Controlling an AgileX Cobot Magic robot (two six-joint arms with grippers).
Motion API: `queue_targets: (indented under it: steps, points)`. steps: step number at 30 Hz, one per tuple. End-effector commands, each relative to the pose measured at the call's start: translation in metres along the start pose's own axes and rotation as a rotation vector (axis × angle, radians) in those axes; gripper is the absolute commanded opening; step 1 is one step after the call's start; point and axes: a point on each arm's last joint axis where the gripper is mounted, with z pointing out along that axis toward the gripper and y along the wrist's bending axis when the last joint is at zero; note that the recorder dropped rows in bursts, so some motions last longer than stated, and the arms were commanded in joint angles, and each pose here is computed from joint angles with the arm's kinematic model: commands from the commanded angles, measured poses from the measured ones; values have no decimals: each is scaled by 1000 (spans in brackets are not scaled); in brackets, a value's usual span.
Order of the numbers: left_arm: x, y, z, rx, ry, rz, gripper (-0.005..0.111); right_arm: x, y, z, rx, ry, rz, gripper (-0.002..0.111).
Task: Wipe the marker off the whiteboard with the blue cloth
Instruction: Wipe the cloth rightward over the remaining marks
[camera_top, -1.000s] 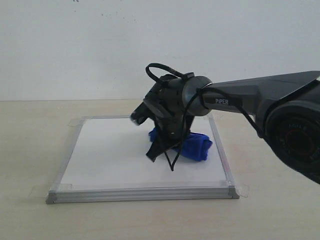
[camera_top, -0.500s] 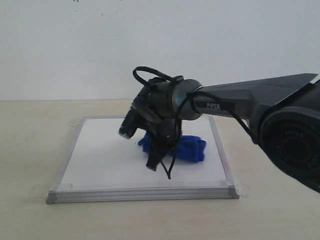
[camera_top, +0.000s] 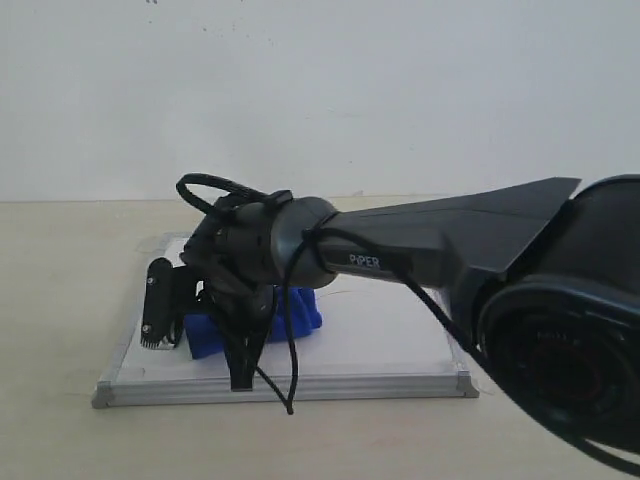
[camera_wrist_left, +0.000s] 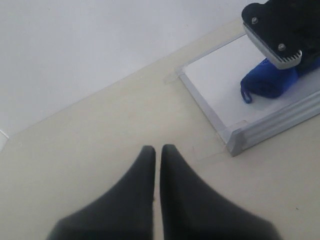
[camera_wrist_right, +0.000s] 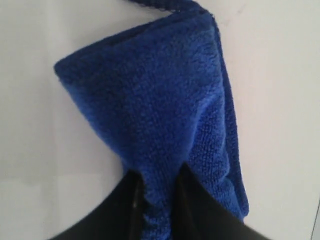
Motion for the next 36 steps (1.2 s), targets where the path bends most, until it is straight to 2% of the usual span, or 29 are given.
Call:
queue_targets:
  steps: [1,4,6,10,14,16,19,21,24,26,28,32,36]
  points:
    - [0,0,0,1,-3,4,4,50,-26,10,-35,153,255,0]
    - [0,0,0,1,-3,4,4,118,-51,18,-31,375,569,0]
    - [0,0,0,1,-3,4,4,148,-63,19,24,467,728,0]
    - [0,0,0,1,-3,4,4,175,-71,20,49,513,926,0]
    - [0,0,0,1,-3,4,4,148,-66,24,-35,340,902,0]
    - [0,0,0,1,-3,4,4,120,-63,24,-58,193,839,0]
    - [0,0,0,1,-3,4,4,79,-56,20,-27,16,698,0]
    - [0,0,0,1,-3,4,4,52,-47,15,-9,-66,540,0]
    - [0,0,0,1,-3,4,4,25,-26,8,-25,-72,194,0]
    - [0,0,0,1,-3,4,4,23,-24,8,-2,-47,124,0]
    - [0,0,0,1,-3,4,4,29,-28,12,42,-20,200,0]
    - [0,0,0,1,-3,4,4,70,-50,23,168,156,448,0]
    - [0,0,0,1,-3,4,4,117,-59,30,166,342,718,0]
